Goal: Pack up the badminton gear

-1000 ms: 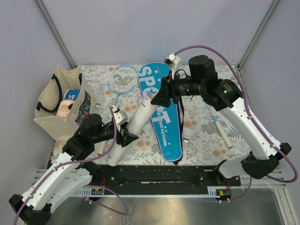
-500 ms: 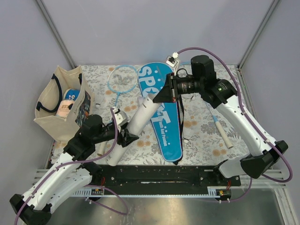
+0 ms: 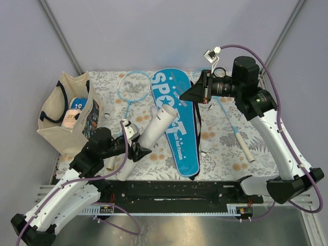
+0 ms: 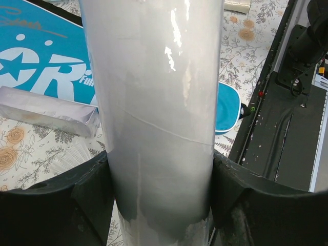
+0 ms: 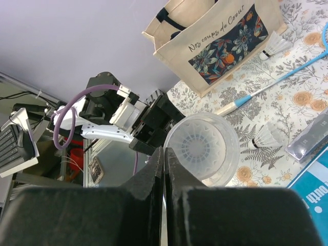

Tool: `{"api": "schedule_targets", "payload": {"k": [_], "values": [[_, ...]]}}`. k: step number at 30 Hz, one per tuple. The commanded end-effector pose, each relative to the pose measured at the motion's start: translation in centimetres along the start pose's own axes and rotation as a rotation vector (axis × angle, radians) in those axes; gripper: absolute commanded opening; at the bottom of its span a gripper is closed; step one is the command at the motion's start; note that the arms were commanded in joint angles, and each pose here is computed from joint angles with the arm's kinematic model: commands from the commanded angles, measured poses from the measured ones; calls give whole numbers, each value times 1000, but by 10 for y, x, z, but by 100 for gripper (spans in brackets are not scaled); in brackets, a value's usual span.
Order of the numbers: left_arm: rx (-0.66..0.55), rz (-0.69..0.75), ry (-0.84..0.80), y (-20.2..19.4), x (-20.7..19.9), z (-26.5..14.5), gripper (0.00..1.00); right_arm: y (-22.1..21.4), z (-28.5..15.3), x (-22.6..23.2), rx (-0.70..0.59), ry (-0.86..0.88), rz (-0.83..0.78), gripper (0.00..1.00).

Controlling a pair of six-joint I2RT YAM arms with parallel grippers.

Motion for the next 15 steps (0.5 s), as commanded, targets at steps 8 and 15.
{"api": "schedule_targets", "payload": {"k": [8, 15], "values": [[-157, 75, 183, 38, 16, -12, 43, -30, -24, -59, -80, -417, 67, 7], [-251, 48, 468, 53, 42, -37, 43, -117, -64, -137, 22, -963, 152, 10]]}}
Point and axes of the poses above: each gripper's point midway between its finger pads, its own z axis out along the fingers, its own x axis along the line the jaws close on, y = z × x, the point moved 5 cm from there along -z, back along the fingers, and after that the axes turned 11 degrees about -z, right-handed, at the moved point
